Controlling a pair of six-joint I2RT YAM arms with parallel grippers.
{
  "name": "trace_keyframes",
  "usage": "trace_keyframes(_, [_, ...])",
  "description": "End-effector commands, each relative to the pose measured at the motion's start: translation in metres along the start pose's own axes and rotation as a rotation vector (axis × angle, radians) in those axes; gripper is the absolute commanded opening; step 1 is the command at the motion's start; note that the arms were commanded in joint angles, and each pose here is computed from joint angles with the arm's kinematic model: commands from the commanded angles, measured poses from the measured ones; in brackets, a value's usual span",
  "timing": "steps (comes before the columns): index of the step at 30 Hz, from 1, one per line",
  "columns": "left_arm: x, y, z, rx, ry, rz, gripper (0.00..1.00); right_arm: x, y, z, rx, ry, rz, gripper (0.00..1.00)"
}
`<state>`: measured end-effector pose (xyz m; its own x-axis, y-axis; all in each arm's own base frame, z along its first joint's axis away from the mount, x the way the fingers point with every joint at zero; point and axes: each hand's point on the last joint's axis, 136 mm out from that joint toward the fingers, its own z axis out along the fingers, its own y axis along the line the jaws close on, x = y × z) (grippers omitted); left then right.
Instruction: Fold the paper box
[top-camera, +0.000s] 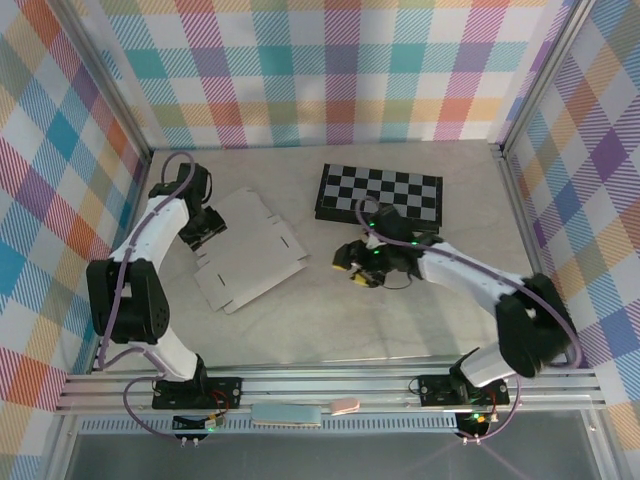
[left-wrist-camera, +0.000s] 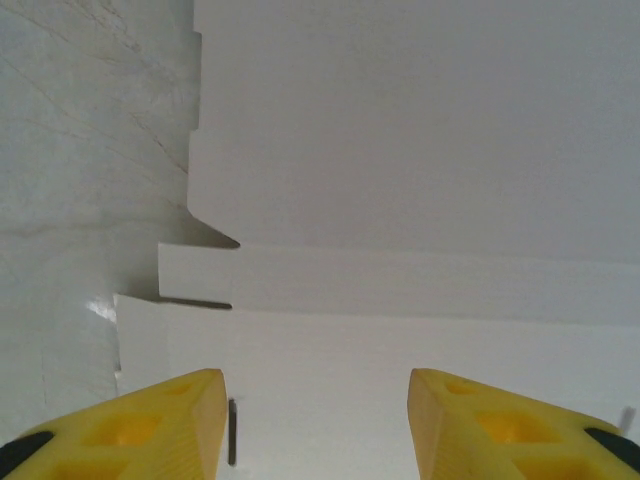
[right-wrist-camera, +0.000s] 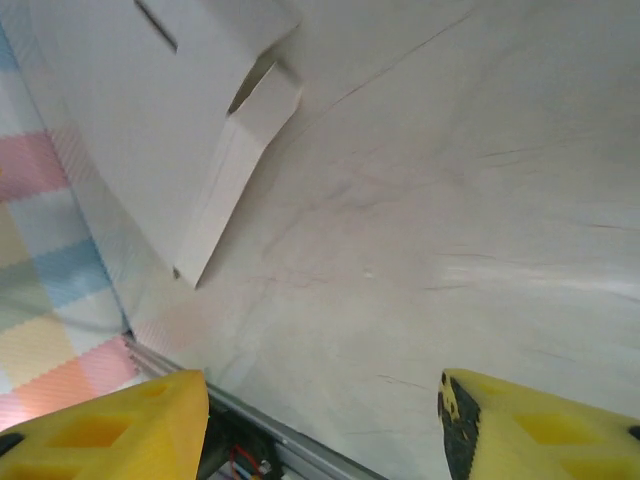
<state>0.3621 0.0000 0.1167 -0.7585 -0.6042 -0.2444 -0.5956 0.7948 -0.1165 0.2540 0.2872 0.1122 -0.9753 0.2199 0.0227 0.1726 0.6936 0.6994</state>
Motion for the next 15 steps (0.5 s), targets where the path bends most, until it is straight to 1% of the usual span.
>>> trace_keyframes(1, [-0.011, 0.002, 0.014, -0.035, 0.011, 0.042, 0.51, 0.01, 0.053, 0.032, -0.187, 0.076, -0.013, 0.61])
trace_keyframes(4, [-0.024, 0.006, 0.024, -0.031, 0.013, 0.025, 0.52, 0.013, 0.068, 0.061, -0.281, 0.051, 0.023, 0.6])
trace_keyframes(6, [-0.029, 0.007, 0.031, -0.043, 0.005, 0.036, 0.53, 0.013, 0.067, 0.075, -0.293, 0.043, 0.077, 0.6])
trace_keyframes(9, [-0.03, 0.001, 0.046, -0.029, 0.035, 0.048, 0.53, 0.015, 0.068, 0.094, -0.317, 0.026, 0.13, 0.59])
trace_keyframes(11, [-0.028, -0.001, 0.055, -0.027, 0.061, 0.059, 0.52, 0.018, 0.07, 0.105, -0.32, 0.023, 0.141, 0.58])
trace_keyframes(15, [-0.021, -0.009, 0.066, 0.02, 0.107, 0.07, 0.52, 0.027, 0.067, 0.123, -0.308, 0.011, 0.16, 0.56])
